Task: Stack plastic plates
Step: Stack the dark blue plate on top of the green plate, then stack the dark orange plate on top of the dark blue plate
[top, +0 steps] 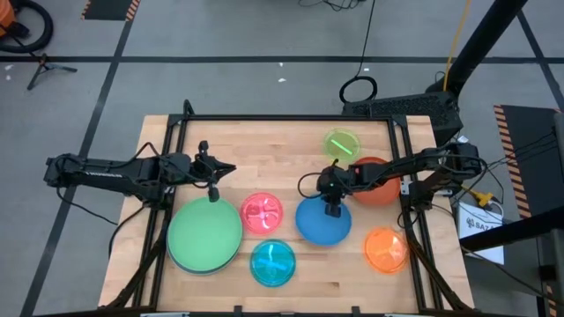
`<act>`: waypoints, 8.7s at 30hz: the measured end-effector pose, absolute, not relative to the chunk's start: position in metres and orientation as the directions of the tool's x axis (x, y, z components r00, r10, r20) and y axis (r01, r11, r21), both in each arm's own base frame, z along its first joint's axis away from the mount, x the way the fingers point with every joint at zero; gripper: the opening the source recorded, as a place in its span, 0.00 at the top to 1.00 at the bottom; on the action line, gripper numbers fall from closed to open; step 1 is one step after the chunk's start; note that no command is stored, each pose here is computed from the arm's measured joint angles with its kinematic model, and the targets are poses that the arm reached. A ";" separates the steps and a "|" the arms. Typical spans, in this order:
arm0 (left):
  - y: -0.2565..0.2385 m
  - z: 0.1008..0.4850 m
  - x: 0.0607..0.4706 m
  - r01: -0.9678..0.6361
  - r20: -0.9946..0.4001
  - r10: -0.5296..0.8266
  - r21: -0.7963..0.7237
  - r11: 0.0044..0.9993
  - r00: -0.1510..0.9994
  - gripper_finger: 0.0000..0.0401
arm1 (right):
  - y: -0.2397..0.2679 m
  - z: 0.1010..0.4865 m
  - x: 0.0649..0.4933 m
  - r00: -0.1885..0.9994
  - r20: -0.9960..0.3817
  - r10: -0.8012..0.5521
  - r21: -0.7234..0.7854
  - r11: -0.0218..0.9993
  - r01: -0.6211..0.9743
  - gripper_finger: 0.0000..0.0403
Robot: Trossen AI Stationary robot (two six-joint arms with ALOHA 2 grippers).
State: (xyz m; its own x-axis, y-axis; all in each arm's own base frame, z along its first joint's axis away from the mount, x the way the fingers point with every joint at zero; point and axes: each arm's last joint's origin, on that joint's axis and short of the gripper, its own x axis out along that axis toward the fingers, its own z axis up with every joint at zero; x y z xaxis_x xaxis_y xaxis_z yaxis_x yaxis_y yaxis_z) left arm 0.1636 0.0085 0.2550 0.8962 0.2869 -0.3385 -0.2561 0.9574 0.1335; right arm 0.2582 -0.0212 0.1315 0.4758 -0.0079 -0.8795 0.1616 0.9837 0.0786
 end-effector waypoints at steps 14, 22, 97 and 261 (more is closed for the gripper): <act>0.008 0.255 0.163 -0.258 -0.343 0.287 0.127 0.958 0.895 0.92 | -0.026 0.155 0.255 0.563 -0.826 -0.032 0.158 0.945 0.285 0.99; 0.008 0.257 0.164 -0.261 -0.329 0.287 0.121 0.958 0.900 0.92 | -0.031 0.180 0.256 0.695 -0.716 -0.066 0.303 0.867 0.395 0.99; -0.011 0.297 0.155 -0.163 -0.206 0.170 0.051 0.985 0.964 0.92 | 0.012 0.182 0.487 0.922 -0.384 -0.056 0.275 0.946 0.172 0.95; -0.011 0.295 0.155 -0.175 -0.225 0.168 -0.012 0.984 0.960 0.92 | 0.094 0.230 0.352 0.405 -0.897 -0.174 -0.077 0.967 0.244 1.00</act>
